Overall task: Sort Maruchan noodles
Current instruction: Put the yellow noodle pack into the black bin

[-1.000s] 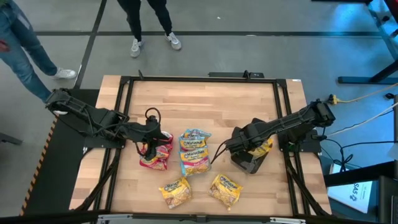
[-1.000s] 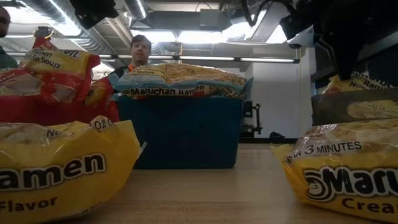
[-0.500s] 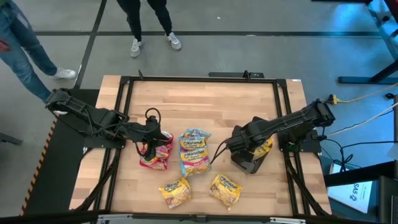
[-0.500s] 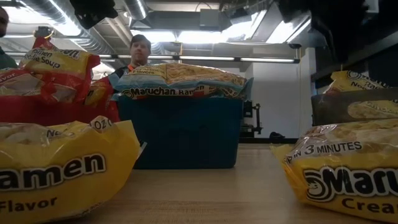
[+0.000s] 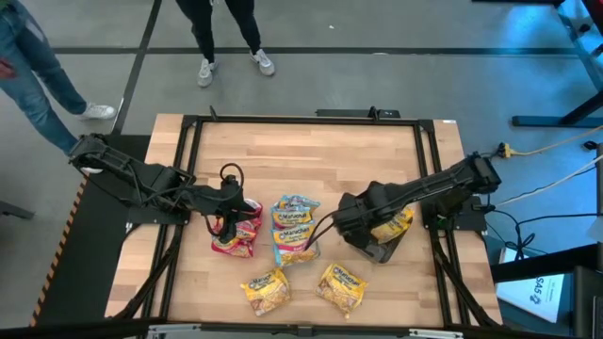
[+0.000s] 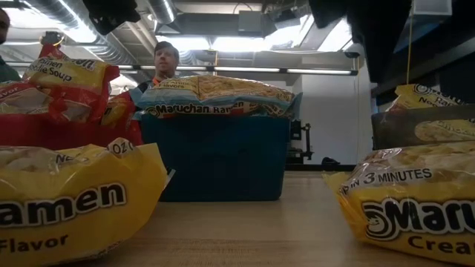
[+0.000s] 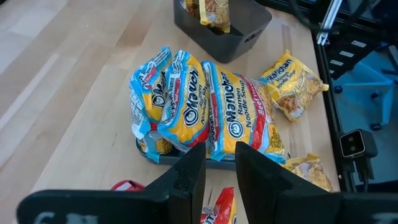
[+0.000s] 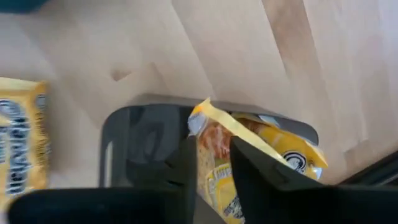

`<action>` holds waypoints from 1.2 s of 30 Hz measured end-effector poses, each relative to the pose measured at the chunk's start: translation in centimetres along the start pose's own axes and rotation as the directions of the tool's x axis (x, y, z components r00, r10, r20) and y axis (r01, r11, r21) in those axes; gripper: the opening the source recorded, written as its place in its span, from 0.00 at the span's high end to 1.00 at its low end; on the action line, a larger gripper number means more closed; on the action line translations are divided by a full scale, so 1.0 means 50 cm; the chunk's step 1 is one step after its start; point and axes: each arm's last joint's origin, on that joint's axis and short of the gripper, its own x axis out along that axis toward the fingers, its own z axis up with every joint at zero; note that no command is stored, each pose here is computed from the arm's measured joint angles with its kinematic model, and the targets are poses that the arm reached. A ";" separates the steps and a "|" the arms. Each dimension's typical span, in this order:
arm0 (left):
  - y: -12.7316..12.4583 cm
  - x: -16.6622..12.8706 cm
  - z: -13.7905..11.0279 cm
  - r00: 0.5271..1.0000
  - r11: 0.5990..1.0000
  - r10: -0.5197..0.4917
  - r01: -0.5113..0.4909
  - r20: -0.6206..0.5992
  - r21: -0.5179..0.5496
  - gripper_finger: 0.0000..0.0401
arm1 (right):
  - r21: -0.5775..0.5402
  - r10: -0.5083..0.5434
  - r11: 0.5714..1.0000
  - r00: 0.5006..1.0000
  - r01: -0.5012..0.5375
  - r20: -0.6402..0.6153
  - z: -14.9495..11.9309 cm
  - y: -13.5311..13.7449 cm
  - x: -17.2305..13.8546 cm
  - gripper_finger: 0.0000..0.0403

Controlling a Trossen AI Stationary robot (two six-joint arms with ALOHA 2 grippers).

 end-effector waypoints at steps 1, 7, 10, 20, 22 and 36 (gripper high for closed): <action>0.000 0.000 0.000 1.000 1.000 0.001 -0.001 -0.001 0.000 0.80 | -0.004 -0.014 1.000 1.000 0.013 -0.010 0.003 0.004 0.008 0.81; 0.000 0.000 0.000 1.000 1.000 0.001 -0.001 -0.002 0.000 0.80 | -0.018 -0.134 0.991 0.990 0.133 -0.049 0.018 0.005 0.044 0.97; 0.000 0.000 -0.001 1.000 1.000 0.001 -0.001 -0.003 0.000 0.80 | -0.039 -0.142 0.989 0.988 0.140 -0.061 0.024 0.006 0.054 0.99; 0.000 0.000 0.000 1.000 1.000 0.000 0.000 -0.003 0.000 0.80 | -0.074 -0.192 0.981 0.966 0.181 -0.176 0.012 0.001 0.111 0.98; 0.000 0.000 -0.001 1.000 1.000 0.000 0.000 -0.003 0.000 0.80 | -0.076 -0.200 0.979 0.960 0.188 -0.195 0.007 -0.001 0.118 0.98; 0.000 0.000 0.000 1.000 1.000 0.001 -0.001 -0.002 -0.002 0.80 | -0.104 -0.152 0.986 0.959 0.131 -0.240 -0.003 0.001 0.146 0.98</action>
